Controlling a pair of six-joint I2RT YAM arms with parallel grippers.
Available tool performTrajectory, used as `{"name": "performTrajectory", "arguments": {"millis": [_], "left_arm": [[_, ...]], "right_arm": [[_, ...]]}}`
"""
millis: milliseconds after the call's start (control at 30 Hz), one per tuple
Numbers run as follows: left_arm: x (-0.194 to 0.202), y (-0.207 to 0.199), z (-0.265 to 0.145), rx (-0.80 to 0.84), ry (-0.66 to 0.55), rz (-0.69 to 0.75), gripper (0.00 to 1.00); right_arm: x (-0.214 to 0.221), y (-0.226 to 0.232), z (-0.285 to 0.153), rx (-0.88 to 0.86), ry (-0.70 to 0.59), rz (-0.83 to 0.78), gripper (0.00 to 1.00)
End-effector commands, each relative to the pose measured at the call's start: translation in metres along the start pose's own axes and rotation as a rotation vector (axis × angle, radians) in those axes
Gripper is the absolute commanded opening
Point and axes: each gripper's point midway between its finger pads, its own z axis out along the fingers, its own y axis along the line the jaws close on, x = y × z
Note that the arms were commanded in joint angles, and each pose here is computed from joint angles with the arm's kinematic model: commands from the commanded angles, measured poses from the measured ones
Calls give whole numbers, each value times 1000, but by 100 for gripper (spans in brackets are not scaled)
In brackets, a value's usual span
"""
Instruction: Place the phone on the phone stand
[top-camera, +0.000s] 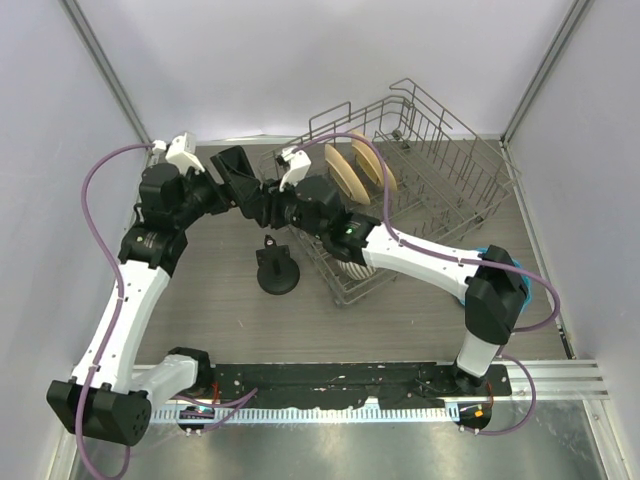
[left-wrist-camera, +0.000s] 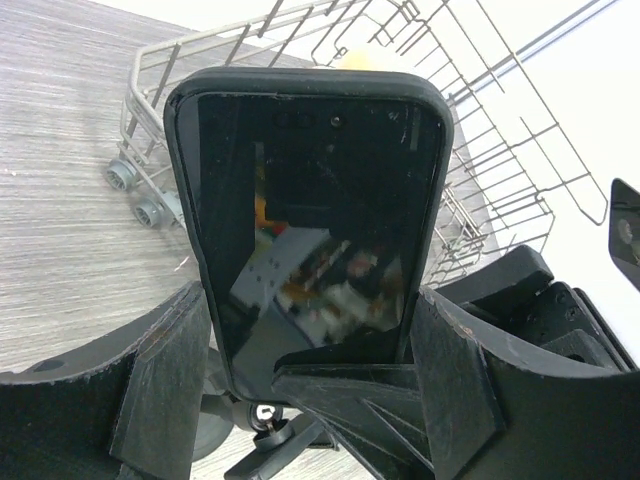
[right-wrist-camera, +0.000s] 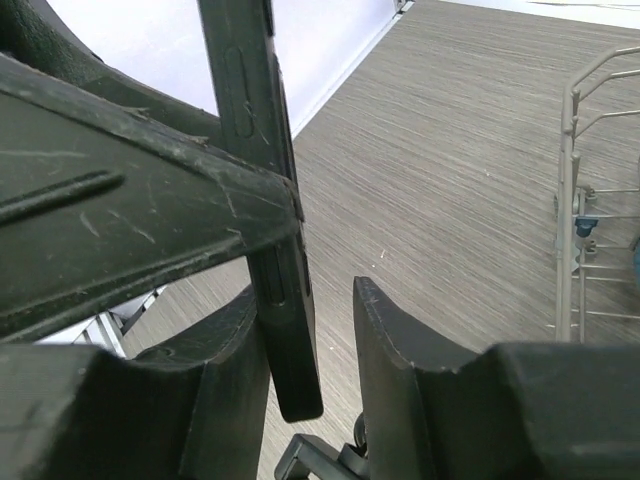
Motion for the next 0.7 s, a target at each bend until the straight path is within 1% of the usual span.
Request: {"name": "performTrajectory", "arguments": {"millis": [0, 33, 67, 100, 133, 167, 200, 233, 267, 300, 333, 367, 400, 433, 467, 500, 533, 567, 600, 633, 667], "left_arm": [[-24, -28, -2, 107, -72, 46, 0], [-23, -30, -3, 118, -69, 48, 0], [-20, -34, -3, 136, -58, 52, 0], [-20, -36, -3, 151, -56, 59, 2], [-20, -39, -3, 167, -51, 65, 10], [-17, -50, -7, 228, -36, 72, 21], [-18, -56, -10, 264, -38, 70, 49], [-18, -66, -12, 329, -55, 57, 68], [-17, -72, -14, 376, -55, 54, 82], [-10, -85, -22, 454, -22, 55, 98], [-15, -95, -25, 516, -45, 69, 100], [-15, -102, -29, 557, -38, 59, 100], [-9, -110, -34, 617, -6, 65, 100], [-10, -113, -36, 648, -16, 77, 100], [-8, -115, -36, 665, -3, 62, 100], [-3, -117, -36, 693, 29, 58, 100], [-4, -123, -39, 738, 31, 71, 100], [-3, -128, -43, 770, 57, 41, 100], [1, -131, -44, 800, 75, 37, 99], [3, -136, -48, 853, 83, 60, 97], [6, -139, -50, 874, 99, 51, 95]], "right_arm": [[-28, 13, 4, -47, -103, 11, 36], [-27, 11, 2, -45, -106, 13, 29], [-31, 12, 1, -54, -117, 20, 8], [-32, 12, -1, -63, -119, 45, 1], [-33, 13, -4, -81, -119, 51, 1], [-39, 10, -11, -106, -130, 60, 1], [-41, 6, -16, -114, -132, 90, 1], [-34, 1, -21, -142, -127, 104, 1], [-51, -8, -34, -156, -167, 129, 1], [-50, -6, -43, -211, -159, 140, 1], [-45, -12, -52, -231, -166, 165, 1], [-58, -15, -68, -247, -197, 154, 1], [-60, -10, -79, -274, -198, 137, 1], [-46, -17, -86, -255, -166, 91, 1], [-47, -21, -94, -246, -165, 70, 1], [-63, -14, -117, -264, -206, 33, 1], [-53, -20, -124, -250, -181, 4, 1], [-56, -18, -135, -257, -190, -11, 1], [-69, -13, -154, -277, -225, -28, 1], [-62, -10, -163, -305, -204, -36, 1], [-63, -4, -173, -330, -204, -43, 1]]}}
